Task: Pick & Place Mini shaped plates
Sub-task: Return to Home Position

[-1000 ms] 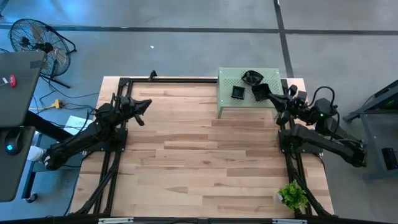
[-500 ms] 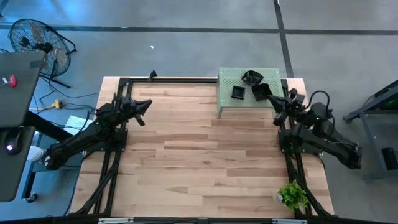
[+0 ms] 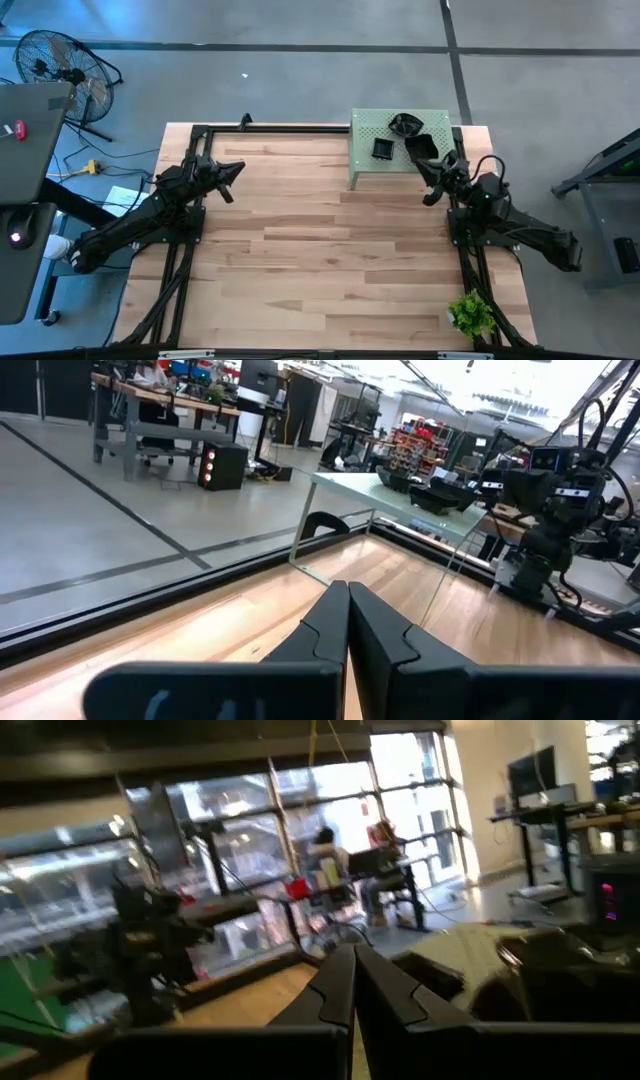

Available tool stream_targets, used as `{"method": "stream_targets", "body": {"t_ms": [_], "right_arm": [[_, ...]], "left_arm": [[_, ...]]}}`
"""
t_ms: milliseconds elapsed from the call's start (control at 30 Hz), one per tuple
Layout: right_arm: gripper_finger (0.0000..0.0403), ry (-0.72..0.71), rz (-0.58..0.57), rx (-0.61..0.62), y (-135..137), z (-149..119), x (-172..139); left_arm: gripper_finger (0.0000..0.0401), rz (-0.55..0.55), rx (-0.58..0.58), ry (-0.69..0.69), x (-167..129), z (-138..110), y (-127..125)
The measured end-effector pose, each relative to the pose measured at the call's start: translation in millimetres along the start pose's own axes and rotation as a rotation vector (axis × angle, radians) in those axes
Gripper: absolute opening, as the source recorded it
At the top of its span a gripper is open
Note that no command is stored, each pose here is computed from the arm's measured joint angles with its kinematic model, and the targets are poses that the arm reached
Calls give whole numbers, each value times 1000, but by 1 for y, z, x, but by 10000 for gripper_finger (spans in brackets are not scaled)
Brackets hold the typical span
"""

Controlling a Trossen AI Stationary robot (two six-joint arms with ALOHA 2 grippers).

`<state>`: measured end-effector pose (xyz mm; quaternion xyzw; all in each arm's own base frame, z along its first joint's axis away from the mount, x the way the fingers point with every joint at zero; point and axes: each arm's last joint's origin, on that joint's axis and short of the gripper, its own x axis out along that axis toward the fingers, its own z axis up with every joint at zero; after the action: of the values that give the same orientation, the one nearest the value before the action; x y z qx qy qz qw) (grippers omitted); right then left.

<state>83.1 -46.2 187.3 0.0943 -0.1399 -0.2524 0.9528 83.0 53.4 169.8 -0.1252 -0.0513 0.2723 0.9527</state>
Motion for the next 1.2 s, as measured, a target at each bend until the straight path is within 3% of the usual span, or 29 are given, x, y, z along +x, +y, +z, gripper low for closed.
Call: {"method": "stream_targets", "body": {"t_ms": [400, 1200], "right_arm": [[10, 128, -25, -51, -3, -12, -1], [12, 129, -28, -54, -3, -13, -1]], "left_arm": [[0, 0, 0, 0, 0, 0, 0], [0, 0, 0, 0, 0, 0, 0]]}}
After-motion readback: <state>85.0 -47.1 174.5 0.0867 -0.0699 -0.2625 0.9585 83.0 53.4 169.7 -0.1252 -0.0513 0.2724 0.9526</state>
